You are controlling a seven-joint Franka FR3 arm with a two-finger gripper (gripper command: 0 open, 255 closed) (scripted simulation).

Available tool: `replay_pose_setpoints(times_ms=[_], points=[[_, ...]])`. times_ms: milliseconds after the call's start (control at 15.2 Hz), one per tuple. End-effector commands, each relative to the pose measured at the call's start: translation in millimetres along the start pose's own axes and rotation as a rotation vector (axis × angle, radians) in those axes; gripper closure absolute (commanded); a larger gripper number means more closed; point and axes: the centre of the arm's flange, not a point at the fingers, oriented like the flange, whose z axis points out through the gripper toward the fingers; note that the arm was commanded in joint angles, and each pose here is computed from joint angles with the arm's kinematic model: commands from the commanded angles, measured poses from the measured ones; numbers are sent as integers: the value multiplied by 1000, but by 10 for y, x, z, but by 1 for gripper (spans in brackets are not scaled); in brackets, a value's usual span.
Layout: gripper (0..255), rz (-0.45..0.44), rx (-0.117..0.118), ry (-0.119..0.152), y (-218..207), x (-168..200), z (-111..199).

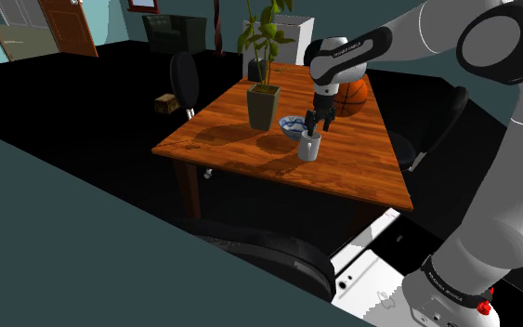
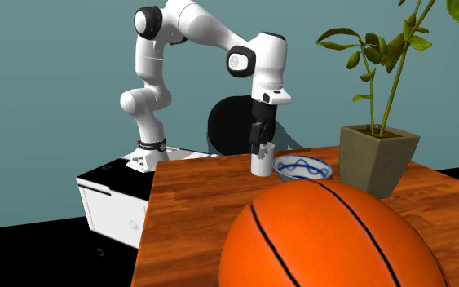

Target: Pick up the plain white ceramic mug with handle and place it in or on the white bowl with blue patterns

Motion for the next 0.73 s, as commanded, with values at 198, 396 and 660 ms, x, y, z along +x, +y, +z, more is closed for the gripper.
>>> replay_pose_setpoints(times_ms=[198,396,660], points=[[0,0,0,0,7,1,309],[0,0,0,0,7,1,309],[0,0,0,0,7,1,309]])
